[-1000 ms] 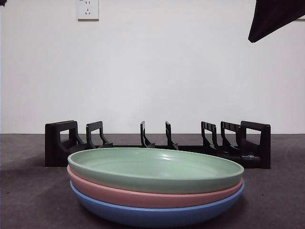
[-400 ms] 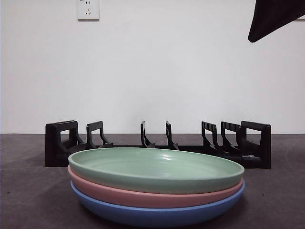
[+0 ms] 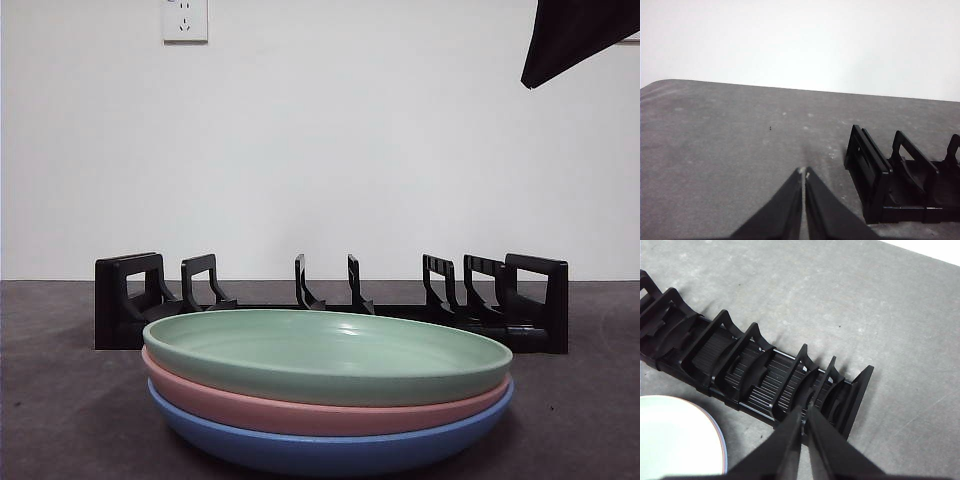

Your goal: Place the plate

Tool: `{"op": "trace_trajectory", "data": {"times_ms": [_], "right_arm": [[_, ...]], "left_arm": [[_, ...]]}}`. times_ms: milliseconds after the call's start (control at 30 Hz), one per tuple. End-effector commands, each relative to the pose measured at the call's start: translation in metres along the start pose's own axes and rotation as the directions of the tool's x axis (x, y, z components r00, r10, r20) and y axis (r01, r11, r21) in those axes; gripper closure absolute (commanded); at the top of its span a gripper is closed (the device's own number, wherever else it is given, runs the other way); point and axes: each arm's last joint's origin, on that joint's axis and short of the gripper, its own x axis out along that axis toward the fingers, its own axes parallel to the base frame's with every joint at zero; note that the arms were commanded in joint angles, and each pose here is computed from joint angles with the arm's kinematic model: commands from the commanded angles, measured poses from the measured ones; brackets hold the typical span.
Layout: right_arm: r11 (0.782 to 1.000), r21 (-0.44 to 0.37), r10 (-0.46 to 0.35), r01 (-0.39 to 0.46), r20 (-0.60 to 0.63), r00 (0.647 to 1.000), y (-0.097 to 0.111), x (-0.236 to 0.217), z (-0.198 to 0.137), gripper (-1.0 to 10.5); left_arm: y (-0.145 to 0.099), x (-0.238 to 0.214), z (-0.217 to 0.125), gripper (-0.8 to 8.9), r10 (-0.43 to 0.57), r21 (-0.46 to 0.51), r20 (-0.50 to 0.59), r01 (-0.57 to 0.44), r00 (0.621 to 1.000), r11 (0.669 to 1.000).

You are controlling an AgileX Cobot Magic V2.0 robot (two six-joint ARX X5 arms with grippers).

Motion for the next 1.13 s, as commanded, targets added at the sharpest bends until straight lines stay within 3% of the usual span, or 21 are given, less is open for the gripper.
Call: {"op": "trace_trajectory", "data": {"times_ms": [33, 500, 667, 767, 867, 1033, 1133], "right_arm": [[1.0, -0.008, 0.004, -0.004, 0.016, 1.0, 0.001, -0.001, 0.004, 9.3], [1.0, -0.008, 0.003, -0.003, 0.023, 1.0, 0.001, -0.003, 0.004, 9.3], [0.996, -0.067, -0.041, 0.05, 0.129, 0.991, -0.002, -0.024, -0.001, 9.3], [0.992, -0.06, -0.091, 0.114, 0.298, 0.95, -0.01, -0.032, -0.028, 9.3], [0.985, -0.002, -0.159, 0.175, 0.412, 0.897, -0.017, -0.036, -0.077, 9.3], [0.966, 0.092, -0.256, 0.242, 0.47, 0.845, -0.02, -0.033, -0.157, 9.3], [0.953, 0.129, -0.303, 0.276, 0.497, 0.813, -0.022, -0.028, -0.186, 9.3]], "left_arm": [[0.001, 0.001, -0.005, 8.06, -0.001, -0.005, -0.005, 0.001, 1.0, 1.0], [0.001, 0.001, -0.005, 8.06, -0.001, -0.005, -0.005, 0.001, 1.0, 1.0], [0.001, 0.001, -0.005, 8.06, -0.002, -0.005, -0.004, 0.001, 1.0, 1.0], [0.001, 0.001, -0.005, 8.06, -0.001, -0.005, -0.005, 0.001, 1.0, 1.0], [0.001, 0.001, -0.005, 8.06, -0.001, -0.005, -0.005, 0.001, 1.0, 1.0], [0.001, 0.001, -0.005, 8.06, -0.002, -0.005, -0.004, 0.001, 1.0, 1.0], [0.001, 0.001, -0.005, 8.06, -0.001, -0.005, -0.005, 0.001, 1.0, 1.0]]}}
